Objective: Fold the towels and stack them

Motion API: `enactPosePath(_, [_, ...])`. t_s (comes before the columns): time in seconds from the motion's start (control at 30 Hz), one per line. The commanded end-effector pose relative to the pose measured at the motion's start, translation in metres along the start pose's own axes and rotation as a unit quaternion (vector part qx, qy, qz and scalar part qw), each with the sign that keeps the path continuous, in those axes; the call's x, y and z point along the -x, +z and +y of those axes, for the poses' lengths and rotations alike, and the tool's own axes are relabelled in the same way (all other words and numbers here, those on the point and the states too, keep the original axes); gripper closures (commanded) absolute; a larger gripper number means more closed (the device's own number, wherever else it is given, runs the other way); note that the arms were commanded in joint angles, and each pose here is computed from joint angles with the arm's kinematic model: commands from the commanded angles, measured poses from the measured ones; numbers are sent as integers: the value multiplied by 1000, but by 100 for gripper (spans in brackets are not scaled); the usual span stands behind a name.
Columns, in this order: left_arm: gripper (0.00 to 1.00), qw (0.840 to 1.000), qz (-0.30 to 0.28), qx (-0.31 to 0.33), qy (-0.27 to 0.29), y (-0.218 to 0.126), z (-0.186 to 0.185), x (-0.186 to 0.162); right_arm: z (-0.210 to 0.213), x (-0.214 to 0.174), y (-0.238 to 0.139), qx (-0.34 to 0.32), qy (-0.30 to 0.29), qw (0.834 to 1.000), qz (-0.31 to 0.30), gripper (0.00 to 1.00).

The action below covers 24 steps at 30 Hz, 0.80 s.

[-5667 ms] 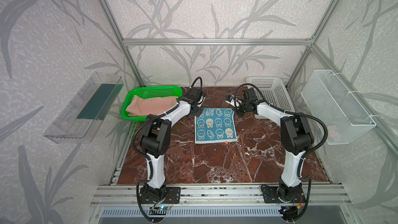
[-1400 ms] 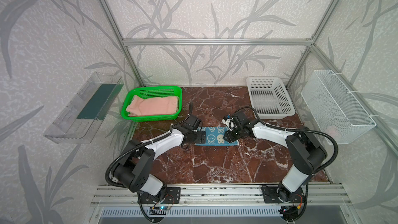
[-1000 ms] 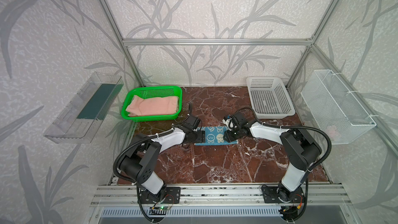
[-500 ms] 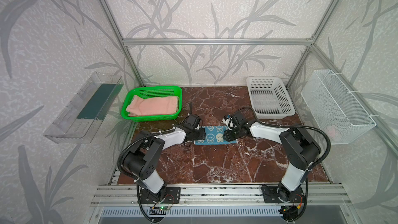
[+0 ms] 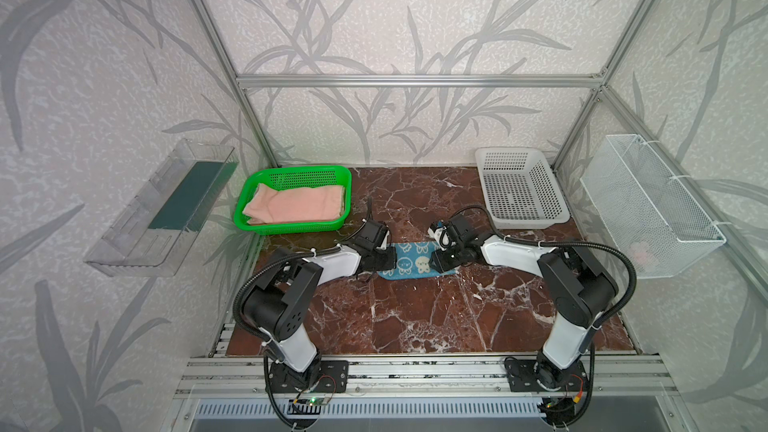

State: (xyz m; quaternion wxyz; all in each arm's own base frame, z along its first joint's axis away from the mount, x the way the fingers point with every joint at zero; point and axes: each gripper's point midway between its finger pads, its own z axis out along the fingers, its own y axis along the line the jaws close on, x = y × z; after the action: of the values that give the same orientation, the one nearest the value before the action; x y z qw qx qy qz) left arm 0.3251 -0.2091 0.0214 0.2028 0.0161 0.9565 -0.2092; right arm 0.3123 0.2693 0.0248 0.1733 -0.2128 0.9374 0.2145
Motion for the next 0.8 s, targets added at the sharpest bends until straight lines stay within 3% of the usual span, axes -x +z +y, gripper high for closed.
enactPosePath(0.0, [99, 997, 63, 40, -4, 7, 19, -28, -12, -33, 14, -20, 7, 998, 56, 60])
enactPosePath(0.1, [100, 997, 62, 54, 11, 1, 17, -17, -11, -27, 11, -21, 3, 999, 44, 58])
enactPosePath(0.2, [100, 992, 58, 106, 33, -11, 24, 0, -7, -17, 4, -17, -4, 1000, 23, 52])
enactPosePath(0.47, [100, 973, 50, 194, 117, -48, 26, 53, 3, 23, -37, -14, -35, 995, -96, 3])
enactPosePath(0.63, [100, 957, 47, 245, 151, -68, 33, 88, -1, 36, -64, -30, -49, 981, -188, 1])
enactPosePath(0.77, [100, 949, 42, 272, 157, -85, 42, 117, -4, 34, -73, -36, -60, 972, -225, 1])
